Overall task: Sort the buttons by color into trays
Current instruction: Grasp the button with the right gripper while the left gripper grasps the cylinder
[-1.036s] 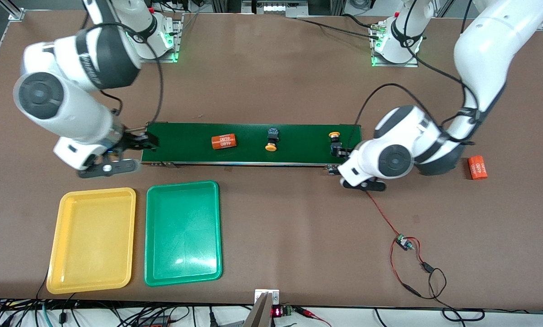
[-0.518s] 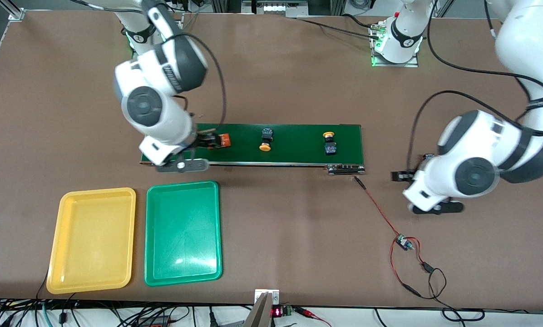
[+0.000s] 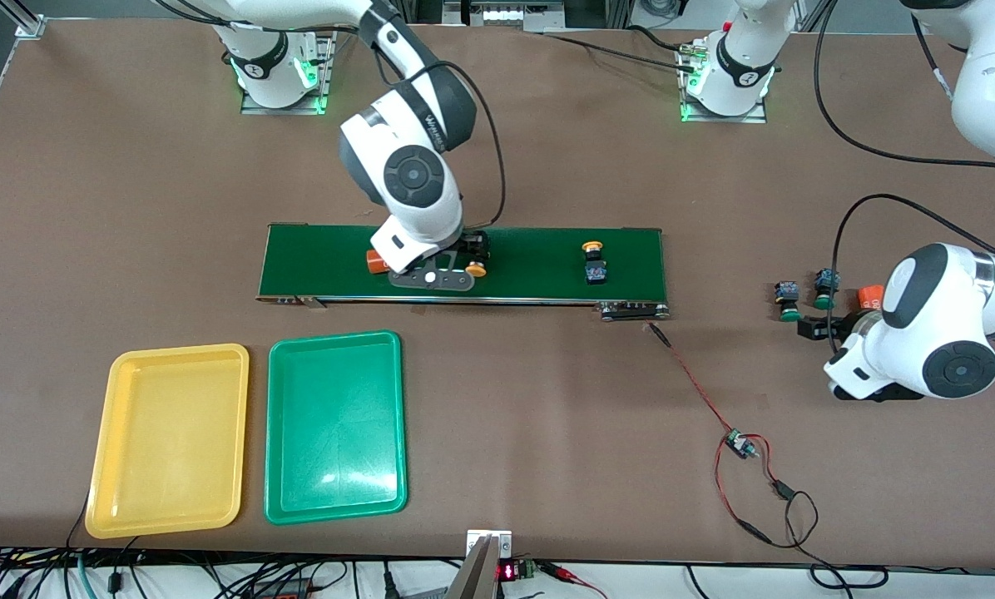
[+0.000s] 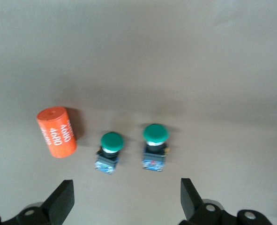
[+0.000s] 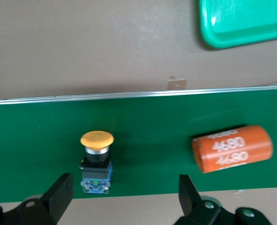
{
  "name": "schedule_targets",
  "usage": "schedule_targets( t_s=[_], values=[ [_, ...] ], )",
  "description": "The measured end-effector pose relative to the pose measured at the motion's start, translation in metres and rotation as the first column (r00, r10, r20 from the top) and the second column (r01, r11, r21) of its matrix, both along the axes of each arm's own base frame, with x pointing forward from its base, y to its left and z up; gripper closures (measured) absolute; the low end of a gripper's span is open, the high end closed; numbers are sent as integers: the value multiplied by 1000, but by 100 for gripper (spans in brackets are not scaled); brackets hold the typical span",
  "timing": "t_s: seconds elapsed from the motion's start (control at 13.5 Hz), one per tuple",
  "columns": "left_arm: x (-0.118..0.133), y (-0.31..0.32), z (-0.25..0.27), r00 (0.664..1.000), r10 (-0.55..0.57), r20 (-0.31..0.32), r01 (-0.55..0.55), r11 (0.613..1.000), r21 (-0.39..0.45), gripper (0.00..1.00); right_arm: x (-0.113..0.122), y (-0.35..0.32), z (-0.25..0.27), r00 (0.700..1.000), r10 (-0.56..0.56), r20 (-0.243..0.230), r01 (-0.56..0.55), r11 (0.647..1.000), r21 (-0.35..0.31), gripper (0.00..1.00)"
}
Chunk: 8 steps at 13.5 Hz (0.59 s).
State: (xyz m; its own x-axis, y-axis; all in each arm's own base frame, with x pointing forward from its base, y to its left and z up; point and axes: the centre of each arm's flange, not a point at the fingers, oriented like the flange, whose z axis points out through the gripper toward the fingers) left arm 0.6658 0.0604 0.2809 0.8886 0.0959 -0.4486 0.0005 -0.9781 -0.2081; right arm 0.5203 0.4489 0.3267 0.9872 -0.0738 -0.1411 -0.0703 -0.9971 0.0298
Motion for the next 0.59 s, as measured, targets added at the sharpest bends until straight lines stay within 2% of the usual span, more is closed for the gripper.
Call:
schedule_targets(
  t_s=[0.22, 0.59],
  values=[
    [-21, 74, -31, 998, 38, -58, -41, 998, -46, 0, -13, 20, -28, 1000, -26, -1, 26, 1000, -12, 0],
    [-32, 152, -92, 1000, 10, 5, -9, 993, -118, 0, -21, 27, -78, 999, -36, -29, 35, 998, -47, 0]
  ],
)
